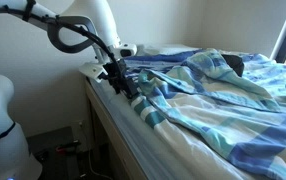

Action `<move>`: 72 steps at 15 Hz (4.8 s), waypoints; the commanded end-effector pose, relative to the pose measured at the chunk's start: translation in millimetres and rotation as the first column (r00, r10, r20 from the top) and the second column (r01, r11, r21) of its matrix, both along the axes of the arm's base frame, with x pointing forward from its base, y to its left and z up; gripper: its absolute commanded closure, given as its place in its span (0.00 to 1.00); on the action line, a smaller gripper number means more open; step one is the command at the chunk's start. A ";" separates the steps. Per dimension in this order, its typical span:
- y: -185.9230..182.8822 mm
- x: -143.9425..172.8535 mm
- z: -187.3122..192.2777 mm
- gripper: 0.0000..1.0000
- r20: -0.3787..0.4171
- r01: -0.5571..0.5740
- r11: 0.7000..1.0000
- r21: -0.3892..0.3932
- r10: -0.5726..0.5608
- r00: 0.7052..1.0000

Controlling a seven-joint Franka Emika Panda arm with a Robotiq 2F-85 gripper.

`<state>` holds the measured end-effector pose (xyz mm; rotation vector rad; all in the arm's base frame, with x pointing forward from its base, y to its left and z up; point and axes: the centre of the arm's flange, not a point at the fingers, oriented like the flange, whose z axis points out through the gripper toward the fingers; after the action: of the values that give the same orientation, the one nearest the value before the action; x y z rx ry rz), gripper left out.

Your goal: Straighten the top bedspread

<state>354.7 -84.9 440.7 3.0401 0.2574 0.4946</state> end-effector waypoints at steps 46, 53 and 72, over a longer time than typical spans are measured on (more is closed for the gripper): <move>-35.4 85.2 151.8 0.00 0.298 0.183 0.967 0.178 -0.230 0.926; -82.9 132.6 151.8 0.00 0.365 0.251 0.952 0.177 -0.300 0.881; -242.2 205.3 105.3 0.00 0.223 0.491 0.733 0.470 -0.637 0.738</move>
<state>546.9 -303.4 551.3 2.9845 -0.8471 1.1388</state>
